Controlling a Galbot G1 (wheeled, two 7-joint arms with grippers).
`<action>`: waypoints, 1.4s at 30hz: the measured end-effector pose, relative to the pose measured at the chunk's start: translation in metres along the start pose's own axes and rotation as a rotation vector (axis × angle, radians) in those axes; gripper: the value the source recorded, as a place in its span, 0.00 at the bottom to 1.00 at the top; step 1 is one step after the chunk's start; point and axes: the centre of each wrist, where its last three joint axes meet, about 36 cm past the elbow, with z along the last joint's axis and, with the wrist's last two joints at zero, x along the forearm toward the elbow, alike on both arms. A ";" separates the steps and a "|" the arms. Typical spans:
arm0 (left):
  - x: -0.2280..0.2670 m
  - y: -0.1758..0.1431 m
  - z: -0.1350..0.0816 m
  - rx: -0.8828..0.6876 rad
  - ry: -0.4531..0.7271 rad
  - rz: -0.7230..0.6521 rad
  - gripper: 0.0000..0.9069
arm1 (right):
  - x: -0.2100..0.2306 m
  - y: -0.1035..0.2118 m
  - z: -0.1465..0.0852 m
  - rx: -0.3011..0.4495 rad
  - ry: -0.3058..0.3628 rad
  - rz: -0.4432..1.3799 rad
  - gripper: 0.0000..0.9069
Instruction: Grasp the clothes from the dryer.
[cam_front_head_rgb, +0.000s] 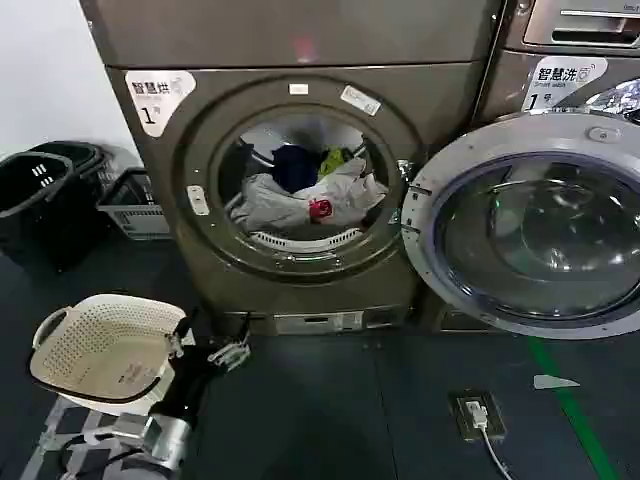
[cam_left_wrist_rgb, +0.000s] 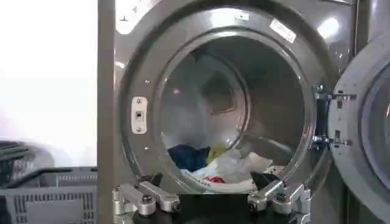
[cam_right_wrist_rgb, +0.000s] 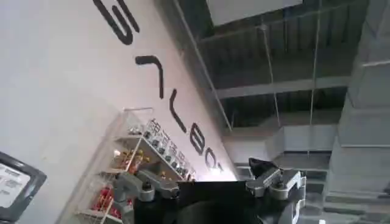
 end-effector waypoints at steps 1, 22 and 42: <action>0.000 0.000 0.000 -0.003 0.000 0.008 1.00 | 0.000 -0.001 0.000 -0.001 0.001 0.000 1.00; -0.002 0.002 -0.001 -0.029 0.026 0.042 1.00 | 0.008 -0.011 0.002 0.004 0.016 0.003 1.00; 0.000 -0.004 -0.003 -0.012 0.065 0.066 1.00 | 0.009 -0.017 0.002 0.027 0.025 0.001 1.00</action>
